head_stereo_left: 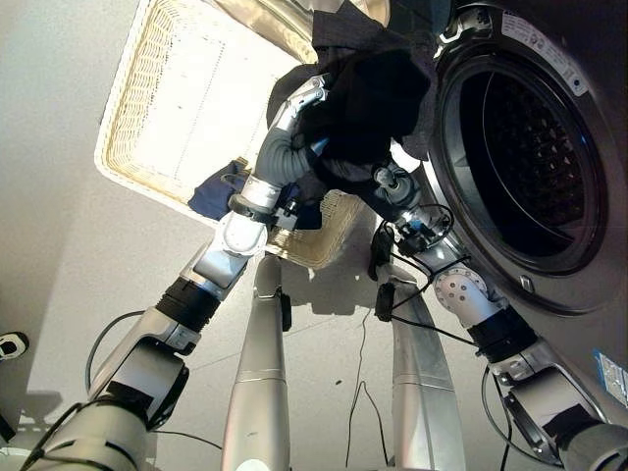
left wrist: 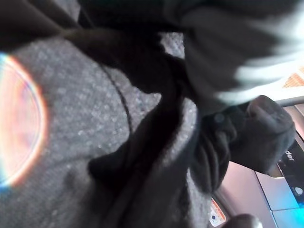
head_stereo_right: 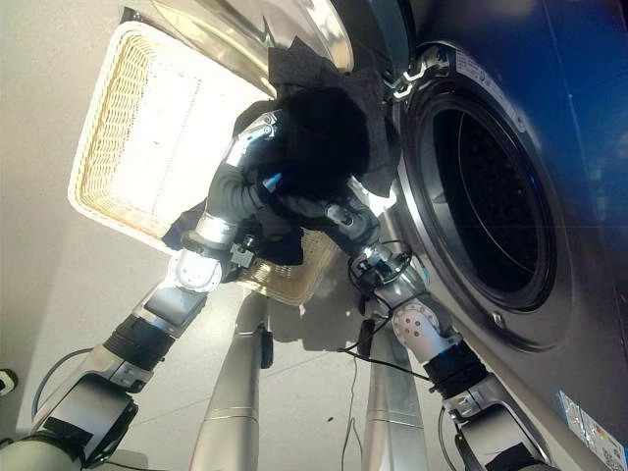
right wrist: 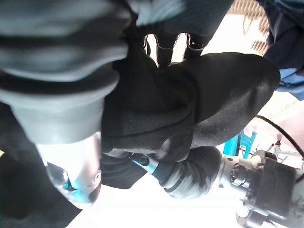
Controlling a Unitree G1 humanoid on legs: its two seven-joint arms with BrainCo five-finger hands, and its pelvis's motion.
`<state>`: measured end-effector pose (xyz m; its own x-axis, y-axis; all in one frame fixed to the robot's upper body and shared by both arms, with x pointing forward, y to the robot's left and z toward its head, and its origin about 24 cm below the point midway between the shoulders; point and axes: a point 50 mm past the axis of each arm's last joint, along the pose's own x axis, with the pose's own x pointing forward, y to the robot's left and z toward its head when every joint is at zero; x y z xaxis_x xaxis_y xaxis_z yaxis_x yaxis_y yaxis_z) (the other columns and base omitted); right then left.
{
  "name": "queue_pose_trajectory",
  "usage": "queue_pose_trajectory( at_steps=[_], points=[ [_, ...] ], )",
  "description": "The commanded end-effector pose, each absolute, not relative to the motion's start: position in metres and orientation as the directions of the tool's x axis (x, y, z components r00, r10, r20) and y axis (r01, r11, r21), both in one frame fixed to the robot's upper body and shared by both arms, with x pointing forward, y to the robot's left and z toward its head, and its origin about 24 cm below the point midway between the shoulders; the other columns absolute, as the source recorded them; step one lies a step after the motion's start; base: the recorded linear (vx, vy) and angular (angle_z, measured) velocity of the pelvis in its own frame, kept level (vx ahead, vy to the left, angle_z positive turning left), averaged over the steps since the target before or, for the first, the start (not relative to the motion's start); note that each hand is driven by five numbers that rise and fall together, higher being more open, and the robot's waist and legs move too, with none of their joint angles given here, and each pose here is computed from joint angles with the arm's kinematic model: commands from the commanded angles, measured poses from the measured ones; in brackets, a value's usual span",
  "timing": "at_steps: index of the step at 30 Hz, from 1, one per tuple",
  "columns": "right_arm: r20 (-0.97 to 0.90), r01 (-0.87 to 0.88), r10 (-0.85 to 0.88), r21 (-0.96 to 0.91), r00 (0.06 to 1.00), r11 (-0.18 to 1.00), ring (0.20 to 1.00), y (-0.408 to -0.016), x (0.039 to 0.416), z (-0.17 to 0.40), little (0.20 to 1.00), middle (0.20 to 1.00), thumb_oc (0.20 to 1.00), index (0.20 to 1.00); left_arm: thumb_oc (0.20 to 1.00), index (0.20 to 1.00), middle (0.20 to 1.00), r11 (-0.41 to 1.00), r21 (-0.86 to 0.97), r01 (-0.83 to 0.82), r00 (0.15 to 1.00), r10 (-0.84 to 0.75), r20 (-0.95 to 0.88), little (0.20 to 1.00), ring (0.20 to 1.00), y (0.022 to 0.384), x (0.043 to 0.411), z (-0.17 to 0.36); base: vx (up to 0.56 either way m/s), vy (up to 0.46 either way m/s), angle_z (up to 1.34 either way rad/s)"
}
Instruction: Put the clothes into the washing machine.
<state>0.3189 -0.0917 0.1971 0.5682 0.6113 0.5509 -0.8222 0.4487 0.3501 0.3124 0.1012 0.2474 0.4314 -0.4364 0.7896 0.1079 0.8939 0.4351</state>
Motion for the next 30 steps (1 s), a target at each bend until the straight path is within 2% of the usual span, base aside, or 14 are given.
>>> queue_pose_trajectory(
  at_steps=[1, 5, 6, 7, 8, 9, 29, 30],
  points=[
    [0.746, -0.952, 0.595, 0.192, 0.3, 0.239, 1.0, -0.074, 0.287, 0.237, 1.0, 1.0, 1.0, 1.0, 0.2, 0.2, 0.2, 0.857, 0.501, 0.122, 0.266, -0.514, 0.815, 0.2, 0.2, 0.08, 0.291, 0.267, 0.0, 0.0, 0.0],
    [0.78, -0.957, 0.561, 0.173, 0.276, 0.231, 1.0, -0.076, 0.284, 0.243, 1.0, 1.0, 1.0, 1.0, 0.2, 0.2, 0.2, 0.849, 0.512, 0.13, 0.272, -0.527, 0.805, 0.2, 0.2, 0.079, 0.292, 0.266, 0.0, 0.0, 0.0],
    [0.788, -0.959, 0.554, 0.162, 0.268, 0.233, 0.915, -0.077, 0.283, 0.245, 0.915, 0.915, 0.915, 0.915, 0.2, 0.2, 0.2, 0.846, 0.516, 0.132, 0.272, -0.532, 0.802, 0.2, 0.2, 0.078, 0.292, 0.266, 0.0, 0.0, 0.0],
    [0.791, -0.959, 0.551, 0.16, 0.266, 0.233, 0.805, -0.077, 0.283, 0.246, 0.805, 0.805, 0.805, 0.805, 0.2, 0.2, 0.2, 0.845, 0.518, 0.131, 0.272, -0.533, 0.801, 0.2, 0.2, 0.078, 0.292, 0.266, 0.0, 0.0, 0.0],
    [0.797, -0.961, 0.545, 0.158, 0.261, 0.229, 0.485, -0.077, 0.282, 0.247, 0.485, 0.485, 0.485, 0.485, 0.2, 0.2, 0.2, 0.844, 0.52, 0.132, 0.273, -0.536, 0.799, 0.2, 0.2, 0.078, 0.292, 0.266, 0.0, 0.0, 0.0],
    [0.807, -0.964, 0.533, 0.164, 0.253, 0.208, 0.2, -0.077, 0.281, 0.249, 0.2, 0.2, 0.2, 0.2, 0.2, 0.2, 0.2, 0.841, 0.524, 0.139, 0.273, -0.541, 0.796, 0.2, 0.2, 0.078, 0.292, 0.266, 0.0, 0.0, 0.0],
    [0.799, -0.936, 0.5, 0.219, 0.334, 0.275, 0.2, -0.079, 0.283, 0.249, 0.2, 0.2, 0.2, 0.2, 0.2, 0.2, 0.2, 0.806, 0.584, 0.099, 0.236, -0.589, 0.773, 0.2, 0.2, 0.069, 0.286, 0.262, 0.0, 0.0, 0.0],
    [0.801, -0.937, 0.499, 0.219, 0.332, 0.272, 0.2, -0.079, 0.283, 0.249, 0.2, 0.2, 0.2, 0.2, 1.0, 1.0, 1.0, 0.824, 0.562, 0.075, 0.237, -0.562, 0.792, 1.0, 1.0, 0.07, 0.286, 0.263, 0.0, 0.0, 0.0]
  ],
)
